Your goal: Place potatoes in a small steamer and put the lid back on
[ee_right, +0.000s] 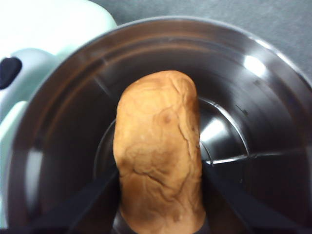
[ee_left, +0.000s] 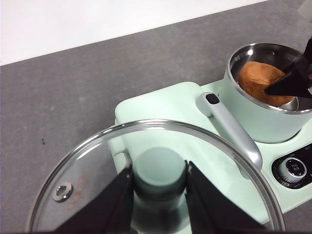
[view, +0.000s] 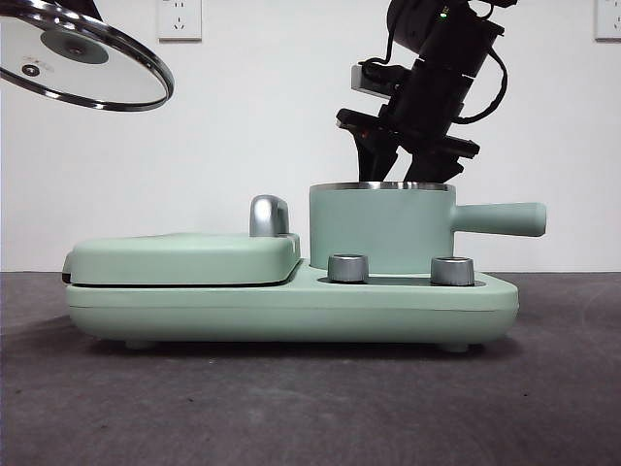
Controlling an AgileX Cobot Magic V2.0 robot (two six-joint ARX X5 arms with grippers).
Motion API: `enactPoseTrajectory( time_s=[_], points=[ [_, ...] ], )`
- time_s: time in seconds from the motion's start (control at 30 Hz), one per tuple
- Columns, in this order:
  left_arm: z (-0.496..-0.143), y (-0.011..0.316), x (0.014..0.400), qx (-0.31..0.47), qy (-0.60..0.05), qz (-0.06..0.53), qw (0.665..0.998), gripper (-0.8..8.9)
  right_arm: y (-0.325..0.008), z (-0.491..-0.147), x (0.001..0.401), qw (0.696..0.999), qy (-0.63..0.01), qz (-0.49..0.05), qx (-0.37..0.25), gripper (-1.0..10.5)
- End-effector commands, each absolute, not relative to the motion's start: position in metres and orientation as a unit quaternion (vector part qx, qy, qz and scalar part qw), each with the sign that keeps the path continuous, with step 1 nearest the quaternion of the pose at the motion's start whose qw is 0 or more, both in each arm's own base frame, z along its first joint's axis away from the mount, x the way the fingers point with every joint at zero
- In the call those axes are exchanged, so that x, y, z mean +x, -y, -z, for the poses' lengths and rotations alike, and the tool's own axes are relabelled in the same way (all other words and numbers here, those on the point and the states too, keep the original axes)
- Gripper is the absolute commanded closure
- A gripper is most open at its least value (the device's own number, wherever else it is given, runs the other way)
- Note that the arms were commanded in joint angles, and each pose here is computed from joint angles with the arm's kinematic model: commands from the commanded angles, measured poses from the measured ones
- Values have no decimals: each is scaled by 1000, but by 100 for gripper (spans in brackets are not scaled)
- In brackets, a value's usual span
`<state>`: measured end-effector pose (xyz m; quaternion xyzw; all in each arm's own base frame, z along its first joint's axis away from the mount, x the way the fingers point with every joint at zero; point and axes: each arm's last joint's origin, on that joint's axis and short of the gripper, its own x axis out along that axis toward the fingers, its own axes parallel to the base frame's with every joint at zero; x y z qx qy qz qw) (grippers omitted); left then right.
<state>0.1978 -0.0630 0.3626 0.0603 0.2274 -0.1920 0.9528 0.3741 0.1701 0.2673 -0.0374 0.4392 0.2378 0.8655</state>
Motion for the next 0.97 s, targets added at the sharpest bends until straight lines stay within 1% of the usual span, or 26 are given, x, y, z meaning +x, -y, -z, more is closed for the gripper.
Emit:
enactPoseTrajectory(
  time_s=[0.03, 0.1, 0.17, 0.23, 0.3, 0.37, 0.47, 0.57, 0.8, 0.97],
  points=[
    [-370, 64, 198, 56, -209, 194, 957, 802, -174, -268, 378, 867, -432, -243, -45, 594],
    [-370, 64, 198, 56, -209, 194, 957, 802, -173, -276, 374, 870, -425, -247, -42, 583],
    [-370, 64, 198, 56, -209, 194, 957, 802, -168, -299, 364, 880, -401, -249, -39, 583],
    [-370, 64, 198, 56, -209, 194, 957, 802, -158, -336, 342, 898, -364, -245, -37, 584],
    [-370, 64, 198, 56, -209, 194, 957, 802, -144, -365, 313, 913, -330, -238, -34, 585],
    [-370, 64, 198, 56, -209, 194, 957, 802, -131, -373, 286, 921, -308, -237, -32, 585],
    [-370, 64, 198, 56, -209, 194, 957, 802, -110, -362, 242, 930, -291, -224, -31, 586],
    [-369, 64, 198, 55, -209, 200, 956, 802, -91, -337, 201, 938, -277, -208, -28, 587],
    [-370, 69, 198, 45, -205, 246, 946, 802, -57, -299, 147, 952, -266, -142, -45, 590],
    [-368, 81, 203, 48, -195, 268, 942, 802, -40, -290, 120, 953, -274, -119, -40, 590]
  ],
)
